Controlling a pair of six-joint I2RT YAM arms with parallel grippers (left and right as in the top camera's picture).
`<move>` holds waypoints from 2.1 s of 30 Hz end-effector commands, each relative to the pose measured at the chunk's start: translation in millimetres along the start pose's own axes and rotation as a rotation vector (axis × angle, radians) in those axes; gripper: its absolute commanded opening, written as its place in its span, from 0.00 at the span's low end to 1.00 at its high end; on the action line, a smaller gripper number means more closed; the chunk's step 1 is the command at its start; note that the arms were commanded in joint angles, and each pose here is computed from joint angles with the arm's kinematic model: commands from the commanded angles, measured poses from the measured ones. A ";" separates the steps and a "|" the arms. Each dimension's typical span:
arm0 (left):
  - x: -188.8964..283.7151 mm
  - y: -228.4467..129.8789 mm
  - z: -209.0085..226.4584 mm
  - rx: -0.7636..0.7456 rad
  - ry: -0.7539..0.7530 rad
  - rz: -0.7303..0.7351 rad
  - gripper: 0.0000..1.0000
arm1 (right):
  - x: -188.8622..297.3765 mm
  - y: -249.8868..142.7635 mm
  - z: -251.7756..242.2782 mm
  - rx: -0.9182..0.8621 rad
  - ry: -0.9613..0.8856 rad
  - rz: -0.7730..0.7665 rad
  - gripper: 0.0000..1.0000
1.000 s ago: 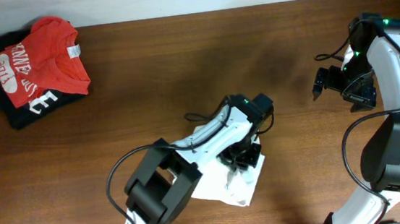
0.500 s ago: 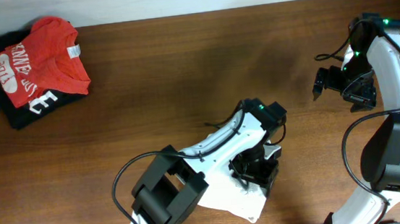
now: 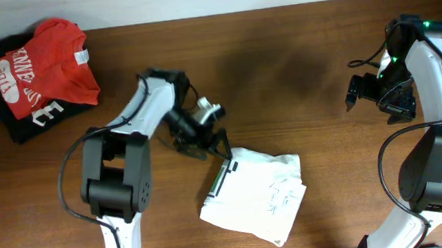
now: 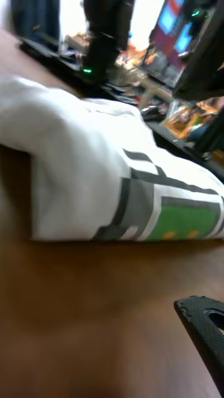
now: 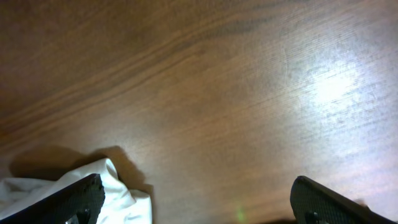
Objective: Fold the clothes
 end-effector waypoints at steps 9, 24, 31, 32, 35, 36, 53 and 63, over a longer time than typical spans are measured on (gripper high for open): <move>-77.8 -8.5 9.6 0.145 0.102 0.061 0.01 | 6.2 0.3 -1.1 -0.004 -0.003 -0.024 0.99; 226.2 9.9 104.4 0.505 1.261 -0.581 0.01 | 6.2 0.3 -1.2 -0.005 -0.003 -0.024 0.99; 314.4 -28.2 97.8 0.703 1.294 -0.886 0.01 | 6.2 0.3 -1.1 -0.004 -0.003 -0.024 0.99; 324.0 -39.9 105.4 0.743 1.283 -0.929 0.01 | 6.2 0.3 -1.1 -0.004 -0.003 -0.024 0.99; 345.3 -76.6 125.1 0.868 1.243 -1.021 0.01 | 6.2 0.3 -1.1 -0.005 -0.003 -0.024 0.99; 348.8 -85.5 129.8 0.915 1.233 -1.045 0.01 | 6.2 0.3 -1.2 -0.005 -0.003 -0.024 0.99; 391.9 -147.0 154.4 0.961 1.180 -1.219 0.98 | 6.2 0.3 -1.1 -0.004 -0.003 -0.024 0.99; 313.8 -44.7 225.4 0.600 1.065 -1.029 0.42 | 6.2 0.3 -1.2 -0.005 -0.003 -0.024 0.99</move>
Point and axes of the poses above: each gripper's point midway between its finger pads, its own x axis back along the fingers, its own z axis along the line the jaws close on, y = z × x, the point moved 10 cm from there along x, back along the fingers, and after that the axes turned 10 degrees about -x, right-handed, at the moved point
